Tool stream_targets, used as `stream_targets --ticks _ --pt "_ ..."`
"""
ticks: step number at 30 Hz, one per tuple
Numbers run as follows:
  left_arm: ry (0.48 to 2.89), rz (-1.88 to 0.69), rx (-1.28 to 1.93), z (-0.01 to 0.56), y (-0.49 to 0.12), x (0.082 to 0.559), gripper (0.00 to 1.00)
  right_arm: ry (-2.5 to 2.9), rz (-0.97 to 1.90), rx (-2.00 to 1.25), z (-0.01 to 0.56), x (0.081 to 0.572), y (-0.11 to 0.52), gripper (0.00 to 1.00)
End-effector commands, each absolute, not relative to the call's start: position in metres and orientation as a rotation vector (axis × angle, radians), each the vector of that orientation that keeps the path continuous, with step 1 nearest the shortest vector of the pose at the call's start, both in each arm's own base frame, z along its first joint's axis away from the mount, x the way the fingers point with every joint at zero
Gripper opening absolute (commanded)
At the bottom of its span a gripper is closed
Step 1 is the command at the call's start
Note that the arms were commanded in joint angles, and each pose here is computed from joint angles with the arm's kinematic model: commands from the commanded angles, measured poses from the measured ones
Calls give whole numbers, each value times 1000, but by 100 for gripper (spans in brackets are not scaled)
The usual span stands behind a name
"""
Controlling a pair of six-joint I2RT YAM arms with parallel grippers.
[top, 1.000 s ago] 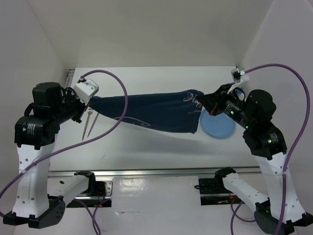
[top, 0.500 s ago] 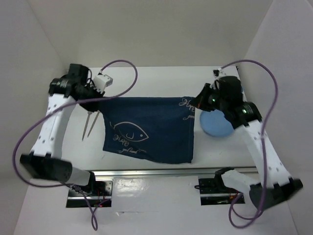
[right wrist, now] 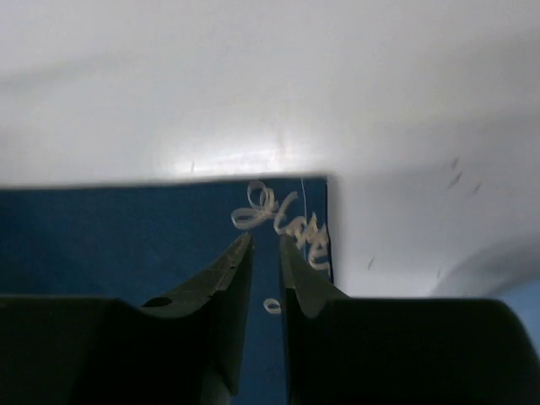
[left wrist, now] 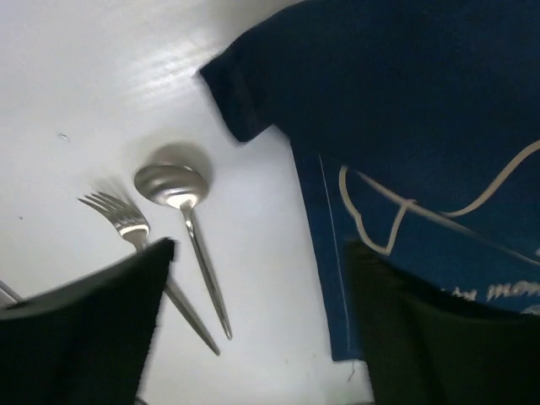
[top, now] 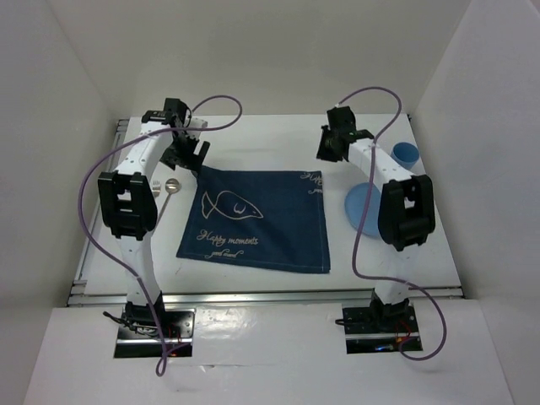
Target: Set the dinner table for one person
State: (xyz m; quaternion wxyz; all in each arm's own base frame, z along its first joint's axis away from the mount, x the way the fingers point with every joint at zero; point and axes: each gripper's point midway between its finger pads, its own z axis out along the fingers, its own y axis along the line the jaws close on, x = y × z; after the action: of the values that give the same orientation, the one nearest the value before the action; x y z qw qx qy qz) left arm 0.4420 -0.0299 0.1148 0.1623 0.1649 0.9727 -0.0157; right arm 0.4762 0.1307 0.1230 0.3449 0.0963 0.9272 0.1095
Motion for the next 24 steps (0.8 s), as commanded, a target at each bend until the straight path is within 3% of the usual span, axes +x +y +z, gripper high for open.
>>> stream_targets --ticks 1,4,7,11,15,20,24 --pt "2658 43 309 139 -21 477 96 2217 165 242 166 537 112 27" --pt "2638 171 245 143 -4 483 100 2187 162 177 185 558 113 49" --pt "2660 156 282 135 -5 467 100 2186 209 120 200 552 126 49" --pt "2712 110 408 118 -19 420 100 2316 249 80 168 497 146 50" --pt "2786 107 593 84 -44 374 100 2465 280 109 112 441 161 38" --pt "2880 319 721 44 -42 340 100 2601 290 181 50 423 168 0" --pt "2916 394 750 32 -33 324 100 2660 159 262 6 438 159 0"
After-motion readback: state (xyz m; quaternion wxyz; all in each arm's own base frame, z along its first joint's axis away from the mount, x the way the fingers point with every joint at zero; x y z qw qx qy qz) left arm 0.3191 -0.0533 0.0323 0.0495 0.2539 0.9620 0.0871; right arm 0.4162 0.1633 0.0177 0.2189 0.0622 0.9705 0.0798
